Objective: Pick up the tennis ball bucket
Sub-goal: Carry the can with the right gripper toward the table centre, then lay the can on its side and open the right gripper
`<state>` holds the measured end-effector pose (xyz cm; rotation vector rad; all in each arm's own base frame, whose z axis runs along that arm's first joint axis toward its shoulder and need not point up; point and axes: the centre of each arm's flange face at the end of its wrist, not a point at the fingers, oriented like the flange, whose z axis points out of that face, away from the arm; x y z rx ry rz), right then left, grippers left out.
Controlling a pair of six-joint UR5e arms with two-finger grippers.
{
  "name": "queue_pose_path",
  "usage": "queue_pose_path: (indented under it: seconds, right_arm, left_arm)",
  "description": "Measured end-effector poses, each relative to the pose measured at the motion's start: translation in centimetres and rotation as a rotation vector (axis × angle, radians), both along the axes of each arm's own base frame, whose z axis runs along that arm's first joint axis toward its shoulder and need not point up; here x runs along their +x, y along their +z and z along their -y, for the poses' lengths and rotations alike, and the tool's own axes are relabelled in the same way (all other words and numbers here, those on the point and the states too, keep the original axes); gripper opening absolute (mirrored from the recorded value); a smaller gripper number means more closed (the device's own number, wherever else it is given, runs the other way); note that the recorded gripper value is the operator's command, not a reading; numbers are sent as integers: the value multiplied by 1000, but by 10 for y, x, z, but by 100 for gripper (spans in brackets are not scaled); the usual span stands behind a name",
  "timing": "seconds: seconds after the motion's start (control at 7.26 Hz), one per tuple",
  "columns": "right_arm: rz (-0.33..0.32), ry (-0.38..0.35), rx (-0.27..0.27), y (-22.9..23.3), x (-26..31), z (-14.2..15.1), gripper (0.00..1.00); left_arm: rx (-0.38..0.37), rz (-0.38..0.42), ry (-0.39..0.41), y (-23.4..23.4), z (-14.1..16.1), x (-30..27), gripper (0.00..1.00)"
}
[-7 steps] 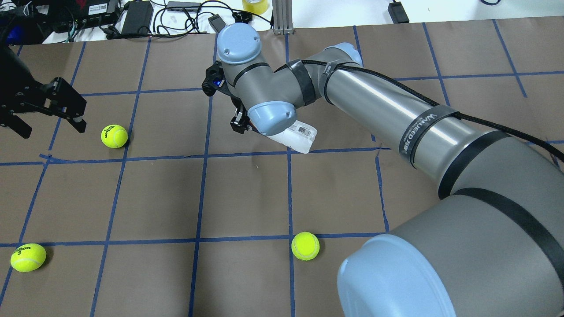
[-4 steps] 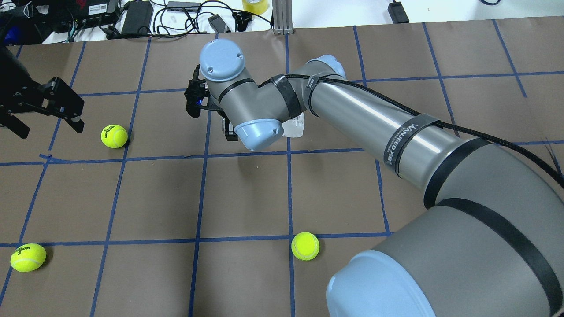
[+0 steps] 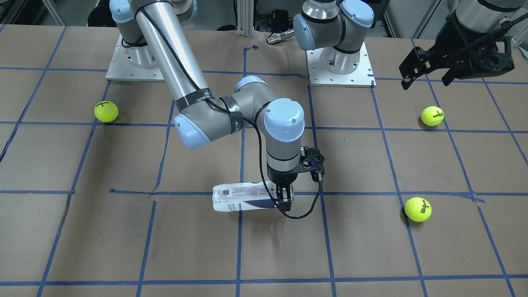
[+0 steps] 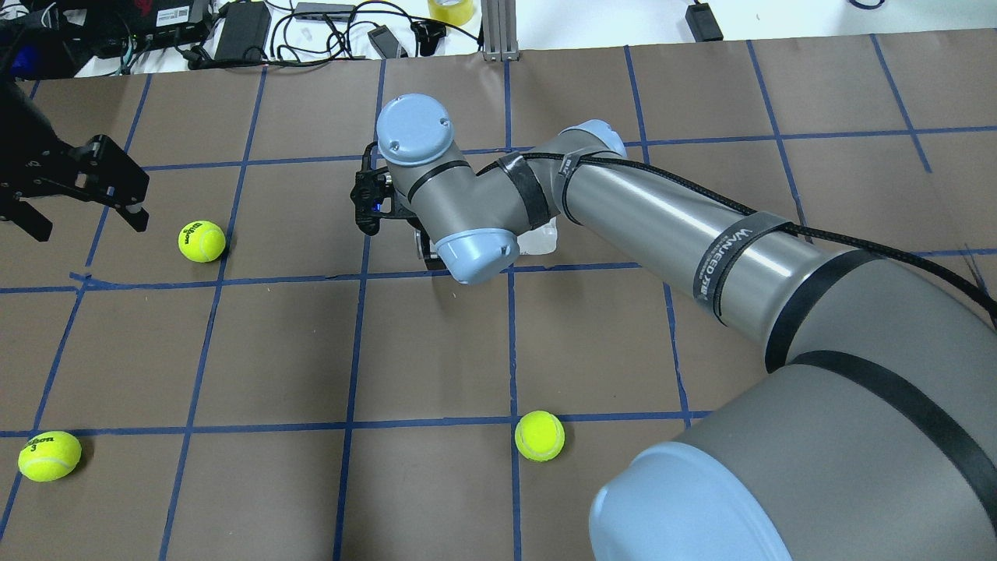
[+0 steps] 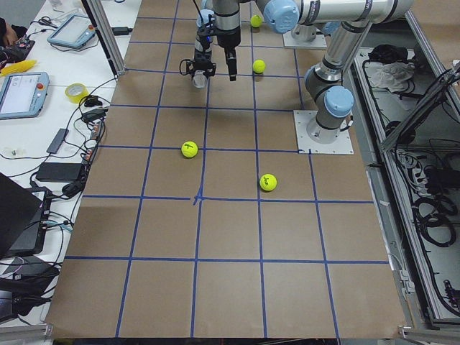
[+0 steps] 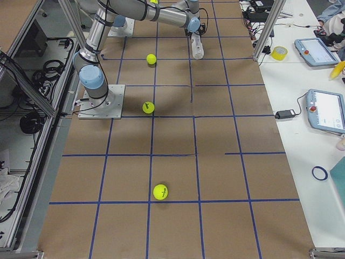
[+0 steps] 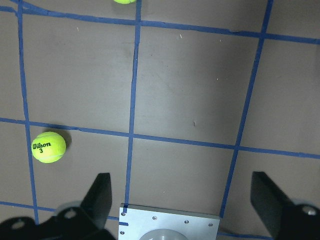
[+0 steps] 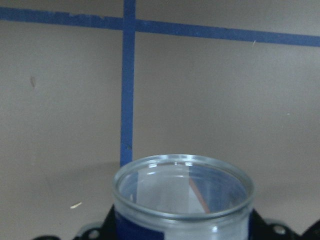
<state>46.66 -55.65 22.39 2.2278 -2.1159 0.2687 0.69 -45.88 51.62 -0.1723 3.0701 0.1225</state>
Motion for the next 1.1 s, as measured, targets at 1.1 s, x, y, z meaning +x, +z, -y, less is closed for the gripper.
queue_pose_path:
  seconds: [1.1]
  right_arm:
    - [33,-64,20,48,-10,-15,100]
  left_arm:
    - [-23,-57,-2,0,5,-5,100]
